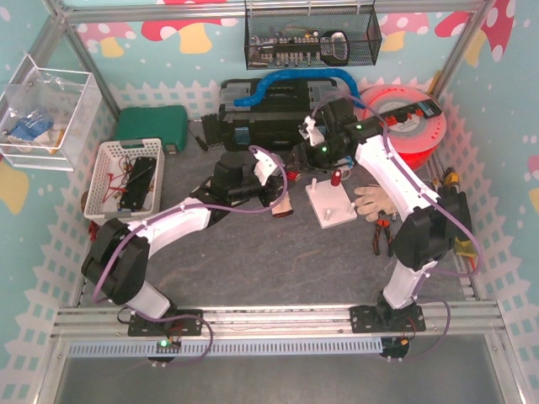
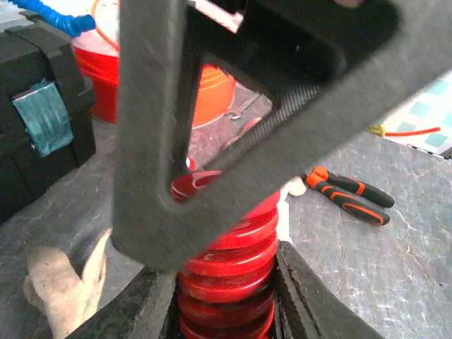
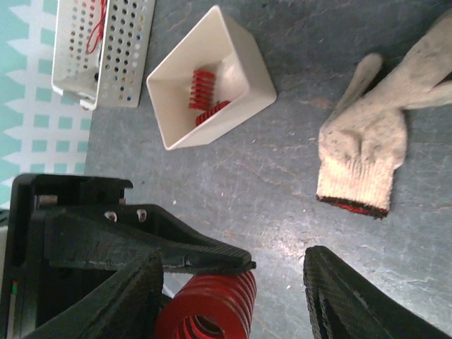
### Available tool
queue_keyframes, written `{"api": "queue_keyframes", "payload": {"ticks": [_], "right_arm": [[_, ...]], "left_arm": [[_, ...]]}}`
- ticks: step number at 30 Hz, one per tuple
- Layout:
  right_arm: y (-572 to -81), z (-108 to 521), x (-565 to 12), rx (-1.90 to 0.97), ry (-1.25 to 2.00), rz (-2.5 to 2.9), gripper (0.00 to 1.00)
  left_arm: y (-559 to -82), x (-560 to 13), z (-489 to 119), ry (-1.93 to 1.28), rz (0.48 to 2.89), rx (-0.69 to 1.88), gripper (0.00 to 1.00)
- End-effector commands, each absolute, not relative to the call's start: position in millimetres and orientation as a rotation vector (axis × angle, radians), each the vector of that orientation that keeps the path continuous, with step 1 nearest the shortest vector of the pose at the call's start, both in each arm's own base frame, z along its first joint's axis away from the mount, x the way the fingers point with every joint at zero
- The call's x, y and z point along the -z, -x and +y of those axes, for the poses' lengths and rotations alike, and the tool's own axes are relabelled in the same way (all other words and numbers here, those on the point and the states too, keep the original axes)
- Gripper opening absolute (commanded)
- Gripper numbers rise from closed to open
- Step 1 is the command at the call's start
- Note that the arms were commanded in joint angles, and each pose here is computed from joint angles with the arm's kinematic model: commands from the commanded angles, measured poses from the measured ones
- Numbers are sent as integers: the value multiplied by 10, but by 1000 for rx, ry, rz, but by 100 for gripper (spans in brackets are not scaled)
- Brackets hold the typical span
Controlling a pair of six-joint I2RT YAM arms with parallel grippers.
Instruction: Install the large spring
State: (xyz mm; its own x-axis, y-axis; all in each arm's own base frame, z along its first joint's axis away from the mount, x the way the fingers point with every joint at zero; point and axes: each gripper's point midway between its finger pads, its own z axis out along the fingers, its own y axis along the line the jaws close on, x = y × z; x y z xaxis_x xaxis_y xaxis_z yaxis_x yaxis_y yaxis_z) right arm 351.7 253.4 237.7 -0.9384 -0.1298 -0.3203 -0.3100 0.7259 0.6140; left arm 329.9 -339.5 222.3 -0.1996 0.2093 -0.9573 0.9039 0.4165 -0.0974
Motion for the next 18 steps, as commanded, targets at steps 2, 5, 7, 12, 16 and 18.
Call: {"api": "queue_keyframes", "payload": {"ticks": [2, 5, 7, 12, 16, 18], "right_arm": [[-3288, 2575, -2404, -1144, 416, 2673, 56], [-3248, 2564, -2346, -1150, 410, 2683, 45], [-3253, 2564, -2379, -1153, 404, 2658, 30], [-3359, 2523, -2544, -1088, 386, 2586, 0], [-3594, 2190, -2611, -794, 247, 2533, 0], [-3684, 1938, -2638, -625, 145, 2493, 0]], "left_arm": [[-3309, -2437, -3420, -1001, 1577, 853, 0], [-3292, -2440, -3419, -1009, 1571, 855, 0], [-3285, -2436, -3417, -1010, 1572, 855, 0], [-3397, -2415, -3341, -939, 1618, 801, 27], [-3483, -2341, -3190, -858, 1697, 757, 86], [-3527, -2301, -3098, -814, 1742, 734, 99]]}}
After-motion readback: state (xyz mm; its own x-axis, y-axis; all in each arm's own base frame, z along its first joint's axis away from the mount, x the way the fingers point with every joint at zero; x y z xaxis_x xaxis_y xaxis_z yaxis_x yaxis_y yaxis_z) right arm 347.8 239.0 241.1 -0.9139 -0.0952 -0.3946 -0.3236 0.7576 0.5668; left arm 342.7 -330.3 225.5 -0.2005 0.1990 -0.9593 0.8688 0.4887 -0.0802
